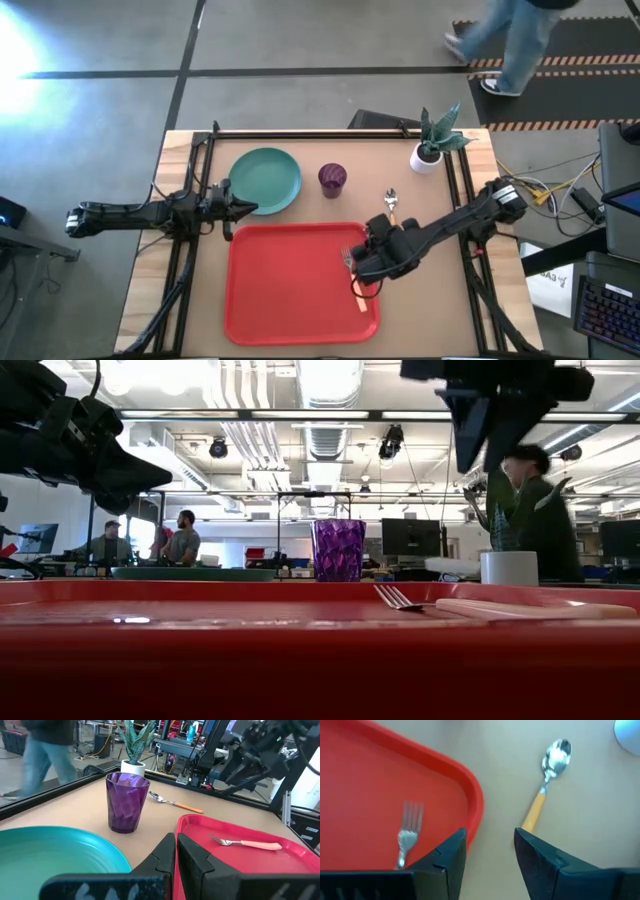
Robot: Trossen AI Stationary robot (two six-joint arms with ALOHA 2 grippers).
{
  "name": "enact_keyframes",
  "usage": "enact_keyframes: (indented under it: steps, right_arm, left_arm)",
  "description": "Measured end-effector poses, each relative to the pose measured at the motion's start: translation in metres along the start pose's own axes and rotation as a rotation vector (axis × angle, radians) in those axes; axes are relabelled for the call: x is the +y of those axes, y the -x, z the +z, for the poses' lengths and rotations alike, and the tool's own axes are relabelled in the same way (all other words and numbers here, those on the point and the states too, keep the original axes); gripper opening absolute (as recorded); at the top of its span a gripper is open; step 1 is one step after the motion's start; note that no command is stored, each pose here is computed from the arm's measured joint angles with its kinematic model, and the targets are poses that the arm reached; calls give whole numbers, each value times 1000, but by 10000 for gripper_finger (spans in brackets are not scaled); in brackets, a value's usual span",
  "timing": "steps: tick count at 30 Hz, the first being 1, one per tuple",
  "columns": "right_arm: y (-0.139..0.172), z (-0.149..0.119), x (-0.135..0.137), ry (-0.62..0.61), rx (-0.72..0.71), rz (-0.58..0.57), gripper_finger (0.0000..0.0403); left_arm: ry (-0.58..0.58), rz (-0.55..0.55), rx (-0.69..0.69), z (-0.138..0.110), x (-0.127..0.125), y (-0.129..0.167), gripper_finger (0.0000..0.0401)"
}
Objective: Pick and place plate/cup/fork/spoon on tray
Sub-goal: Put the orange spoon on the red serving tray to the left of the orange fork
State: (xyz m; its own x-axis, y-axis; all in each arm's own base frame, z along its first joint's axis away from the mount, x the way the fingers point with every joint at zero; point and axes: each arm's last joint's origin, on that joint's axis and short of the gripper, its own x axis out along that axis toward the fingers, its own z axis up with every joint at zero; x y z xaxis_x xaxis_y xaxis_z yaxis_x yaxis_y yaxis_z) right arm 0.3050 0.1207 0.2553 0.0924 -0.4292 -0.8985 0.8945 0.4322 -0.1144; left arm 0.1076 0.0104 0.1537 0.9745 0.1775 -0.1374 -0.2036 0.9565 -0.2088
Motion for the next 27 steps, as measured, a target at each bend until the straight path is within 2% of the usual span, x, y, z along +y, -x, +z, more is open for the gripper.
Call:
enact_keyframes:
  steps: [6, 10, 13, 18, 24, 27]
  right_arm:
    - [-28, 1, -11, -18, 101, -107, 194]
    - [-46, 8, -25, -47, 182, -149, 199]
    - [-60, 16, -35, -79, 237, -105, 199]
    - [-79, 30, -55, -137, 227, 27, 199]
    - [-94, 36, -84, -202, 229, 16, 199]
    - [-102, 35, -90, -229, 232, 48, 199]
  left_arm:
    - [0, 0, 1, 0, 0, 0, 0]
    - [0, 0, 0, 0, 0, 0, 0]
    - [0, 0, 0, 0, 0, 0, 0]
    - [0, 0, 0, 0, 0, 0, 0]
    - [0, 0, 0, 0, 0, 0, 0]
    - [0, 0, 1, 0, 0, 0, 0]
